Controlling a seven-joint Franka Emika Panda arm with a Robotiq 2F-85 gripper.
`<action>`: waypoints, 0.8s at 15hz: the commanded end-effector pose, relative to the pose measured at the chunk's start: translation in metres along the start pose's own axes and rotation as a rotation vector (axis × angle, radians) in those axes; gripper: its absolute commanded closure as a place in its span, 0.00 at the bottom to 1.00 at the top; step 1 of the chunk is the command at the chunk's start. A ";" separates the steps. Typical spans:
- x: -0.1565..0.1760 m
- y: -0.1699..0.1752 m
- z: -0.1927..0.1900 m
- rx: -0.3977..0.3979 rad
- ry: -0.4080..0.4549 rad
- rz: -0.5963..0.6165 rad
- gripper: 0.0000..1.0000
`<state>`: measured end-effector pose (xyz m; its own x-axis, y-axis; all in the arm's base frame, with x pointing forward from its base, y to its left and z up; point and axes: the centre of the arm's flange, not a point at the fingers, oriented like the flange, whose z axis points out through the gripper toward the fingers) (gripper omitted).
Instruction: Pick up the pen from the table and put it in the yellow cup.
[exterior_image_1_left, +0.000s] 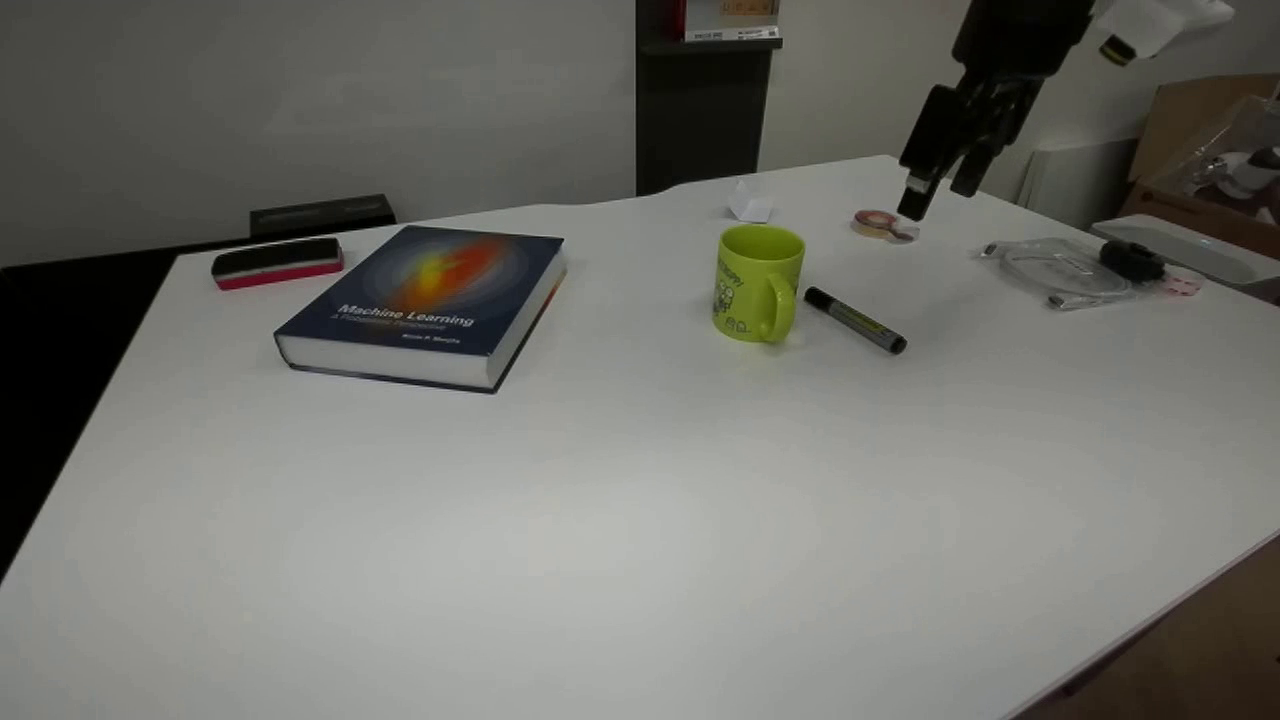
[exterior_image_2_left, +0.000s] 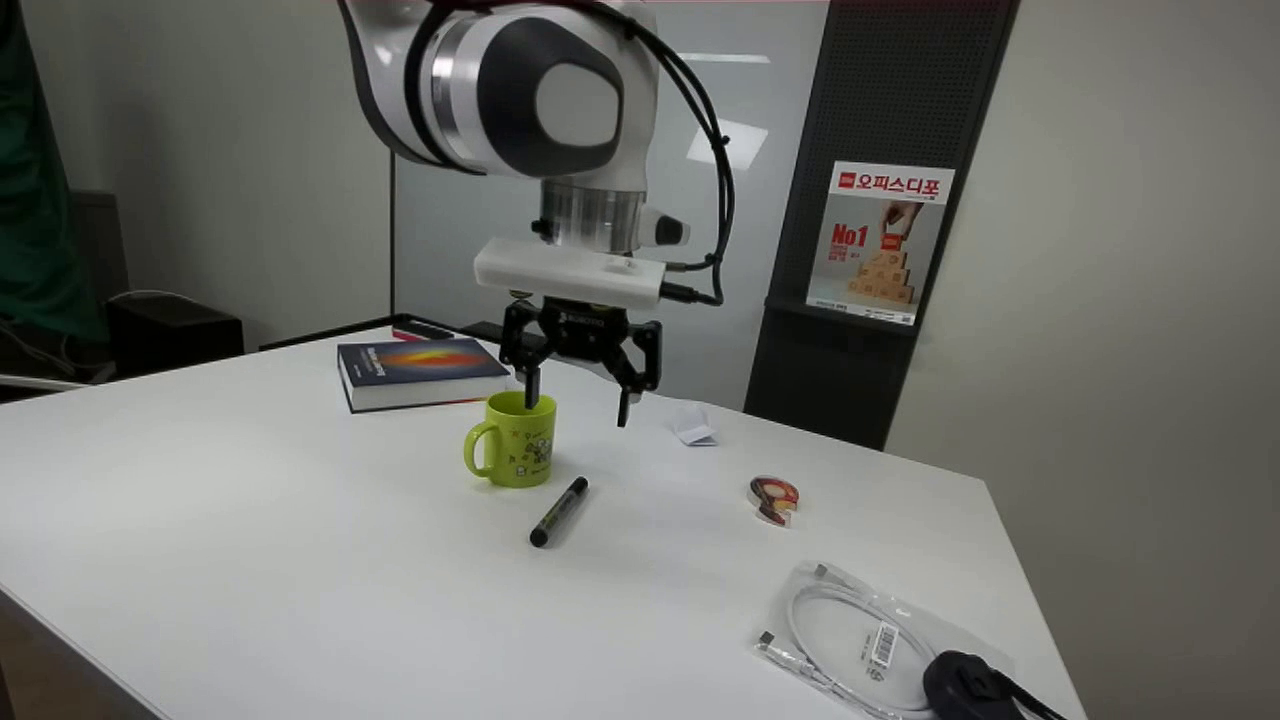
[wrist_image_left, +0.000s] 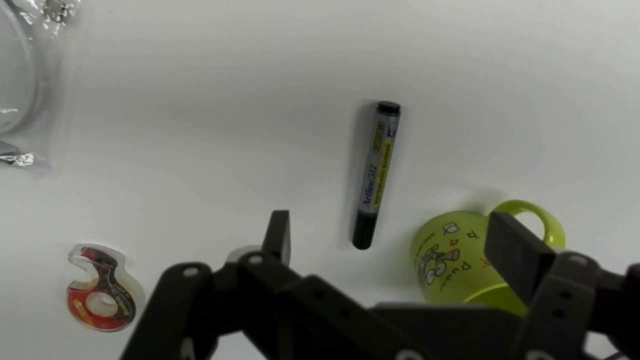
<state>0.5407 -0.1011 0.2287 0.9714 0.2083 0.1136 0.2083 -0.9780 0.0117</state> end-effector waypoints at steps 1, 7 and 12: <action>0.026 0.007 0.025 -0.006 -0.032 0.011 0.00; 0.036 -0.015 0.039 -0.046 -0.047 0.078 0.00; 0.029 -0.026 0.043 -0.027 -0.051 0.105 0.00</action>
<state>0.5683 -0.0689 0.1888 0.9925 0.1041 0.0647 0.1024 -0.9943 0.0291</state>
